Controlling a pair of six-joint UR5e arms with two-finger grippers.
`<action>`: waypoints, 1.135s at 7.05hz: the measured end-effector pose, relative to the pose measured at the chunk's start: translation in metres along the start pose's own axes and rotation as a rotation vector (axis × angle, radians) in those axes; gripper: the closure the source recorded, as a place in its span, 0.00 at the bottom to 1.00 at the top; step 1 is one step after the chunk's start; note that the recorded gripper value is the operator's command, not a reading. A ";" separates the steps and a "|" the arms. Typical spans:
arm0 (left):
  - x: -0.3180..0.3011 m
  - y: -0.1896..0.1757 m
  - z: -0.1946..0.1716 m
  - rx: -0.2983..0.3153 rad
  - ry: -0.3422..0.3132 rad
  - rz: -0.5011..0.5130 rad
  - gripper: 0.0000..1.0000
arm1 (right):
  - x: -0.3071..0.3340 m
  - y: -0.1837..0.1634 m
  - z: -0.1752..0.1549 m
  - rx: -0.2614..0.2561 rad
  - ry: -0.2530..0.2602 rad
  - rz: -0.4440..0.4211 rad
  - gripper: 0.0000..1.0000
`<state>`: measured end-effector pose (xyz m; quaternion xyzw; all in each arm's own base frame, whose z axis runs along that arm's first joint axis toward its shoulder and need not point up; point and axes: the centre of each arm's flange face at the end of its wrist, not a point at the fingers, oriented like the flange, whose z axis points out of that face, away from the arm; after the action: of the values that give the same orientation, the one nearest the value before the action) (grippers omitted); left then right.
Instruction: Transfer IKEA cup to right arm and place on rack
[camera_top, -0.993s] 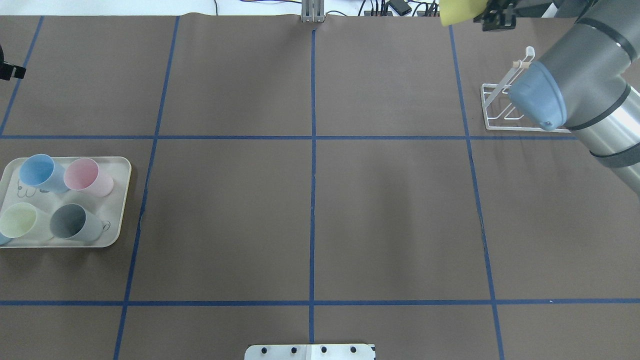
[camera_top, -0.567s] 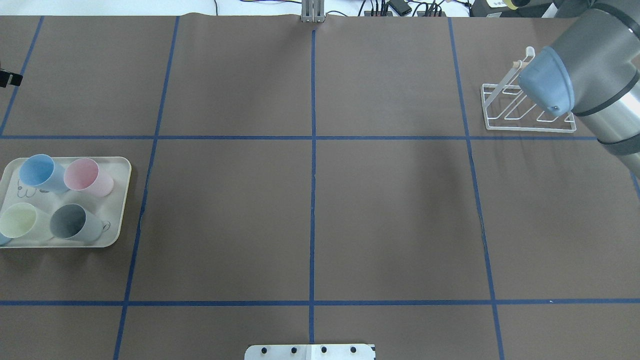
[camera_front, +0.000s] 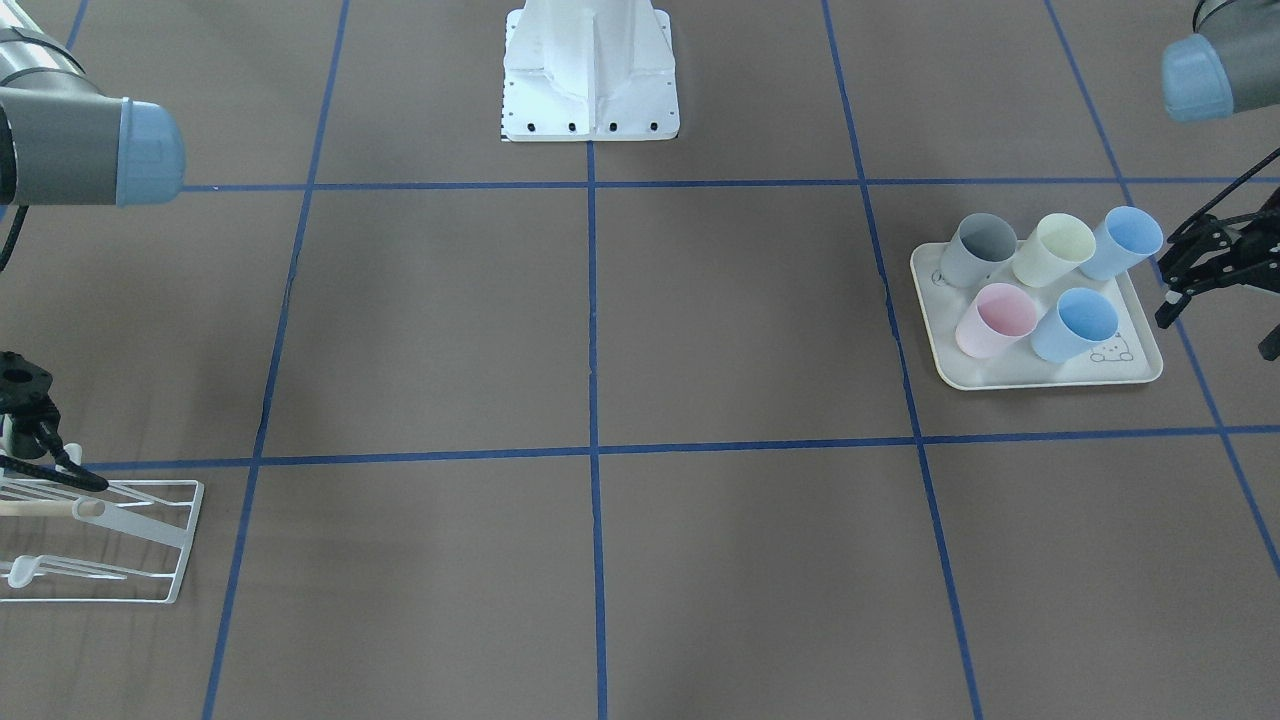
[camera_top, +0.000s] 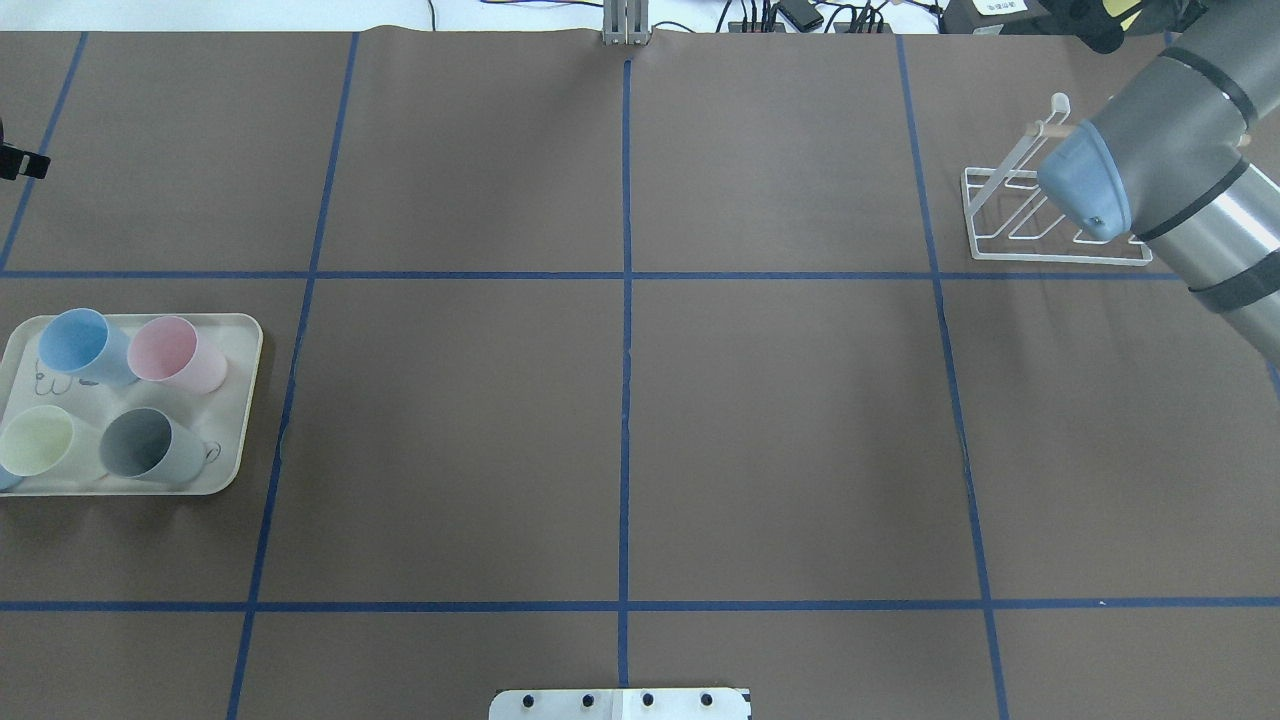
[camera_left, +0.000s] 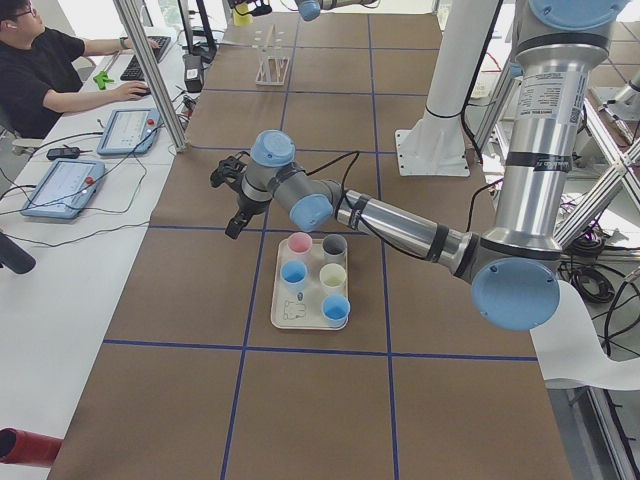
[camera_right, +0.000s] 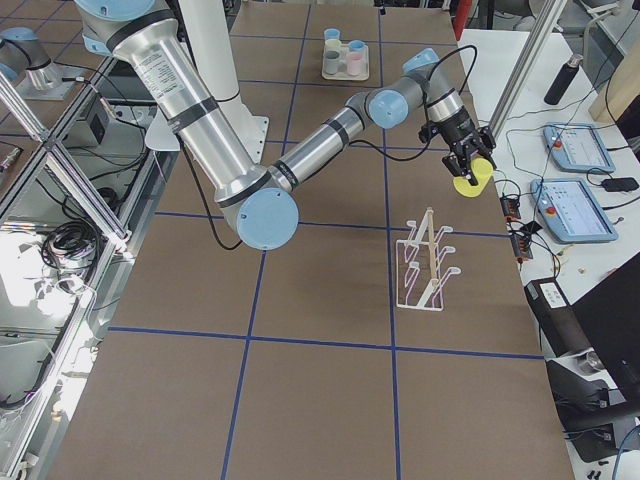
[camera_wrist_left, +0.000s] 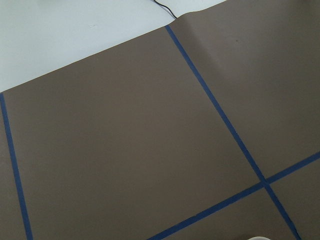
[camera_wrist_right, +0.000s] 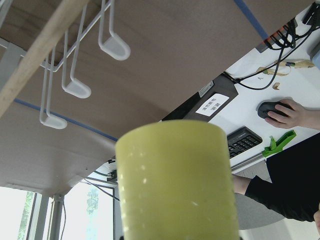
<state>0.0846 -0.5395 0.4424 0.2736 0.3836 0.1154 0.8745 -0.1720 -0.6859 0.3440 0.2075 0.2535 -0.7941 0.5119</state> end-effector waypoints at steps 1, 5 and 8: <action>0.000 0.000 0.000 0.001 0.001 -0.004 0.00 | -0.020 -0.007 0.030 -0.008 0.033 0.002 0.68; 0.001 -0.001 0.000 0.004 0.002 -0.013 0.00 | -0.056 -0.029 0.076 0.002 0.045 0.003 0.64; 0.001 -0.001 0.001 0.004 0.002 -0.013 0.00 | -0.064 -0.048 0.080 0.019 0.034 -0.023 0.60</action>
<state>0.0854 -0.5399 0.4419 0.2727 0.3867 0.1091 0.8742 -0.1970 -0.6727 0.4534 0.2228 0.2569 -0.7987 0.4964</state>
